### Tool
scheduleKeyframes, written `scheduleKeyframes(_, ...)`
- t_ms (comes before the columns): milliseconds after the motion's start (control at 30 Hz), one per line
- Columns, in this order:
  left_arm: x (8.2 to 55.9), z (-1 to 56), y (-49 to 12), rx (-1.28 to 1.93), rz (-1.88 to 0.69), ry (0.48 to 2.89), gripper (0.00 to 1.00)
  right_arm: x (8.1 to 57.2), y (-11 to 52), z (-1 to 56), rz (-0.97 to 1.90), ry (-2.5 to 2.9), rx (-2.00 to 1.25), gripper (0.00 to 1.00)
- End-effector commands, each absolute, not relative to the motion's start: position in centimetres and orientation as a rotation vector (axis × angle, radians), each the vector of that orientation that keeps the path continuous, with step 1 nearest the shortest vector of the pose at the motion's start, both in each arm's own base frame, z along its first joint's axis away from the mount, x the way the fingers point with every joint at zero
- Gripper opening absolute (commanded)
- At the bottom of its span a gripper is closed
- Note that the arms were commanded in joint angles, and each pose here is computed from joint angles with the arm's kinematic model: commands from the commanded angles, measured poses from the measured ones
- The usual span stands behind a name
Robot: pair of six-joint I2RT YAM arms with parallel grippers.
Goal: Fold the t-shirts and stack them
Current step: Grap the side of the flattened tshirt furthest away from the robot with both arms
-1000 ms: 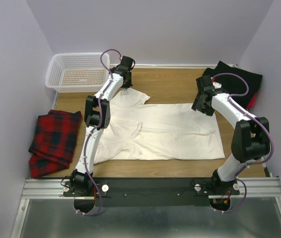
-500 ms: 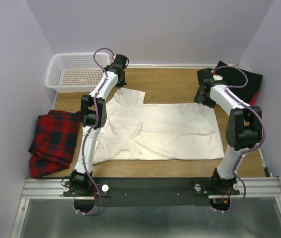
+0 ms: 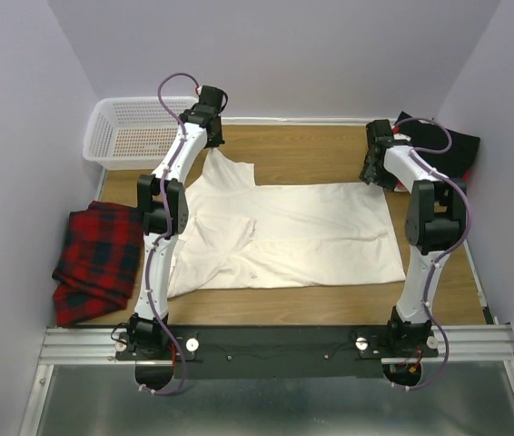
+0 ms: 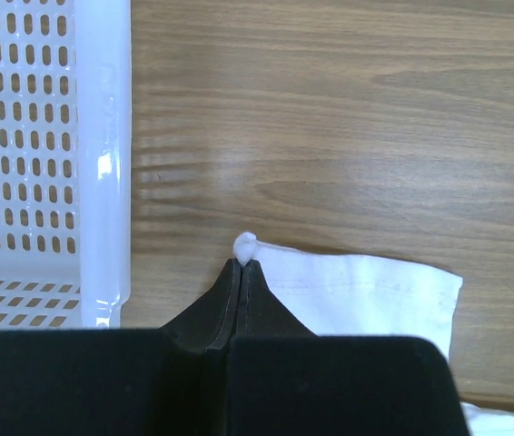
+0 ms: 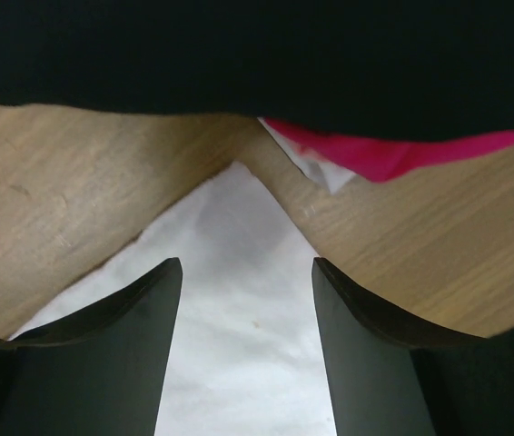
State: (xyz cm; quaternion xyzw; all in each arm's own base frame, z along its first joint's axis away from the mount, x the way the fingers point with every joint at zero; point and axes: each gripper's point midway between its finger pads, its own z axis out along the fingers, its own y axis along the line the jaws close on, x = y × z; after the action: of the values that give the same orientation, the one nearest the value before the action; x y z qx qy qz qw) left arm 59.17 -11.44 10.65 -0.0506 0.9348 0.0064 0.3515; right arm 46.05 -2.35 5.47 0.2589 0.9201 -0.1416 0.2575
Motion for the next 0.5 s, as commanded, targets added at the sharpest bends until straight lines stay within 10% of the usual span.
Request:
scheduleKeyframes(0,59.2,12.7,-11.1,-0.108,0.015,2.385,0.00,49.2,-2.1,6.5,-0.342,2.428,0.709,0.68)
scheduleKeyframes(467,58.9,13.3,-10.8,-0.107,0.019,2.385,0.00,47.9,-1.5,1.7,-0.342,2.534,0.740,0.67)
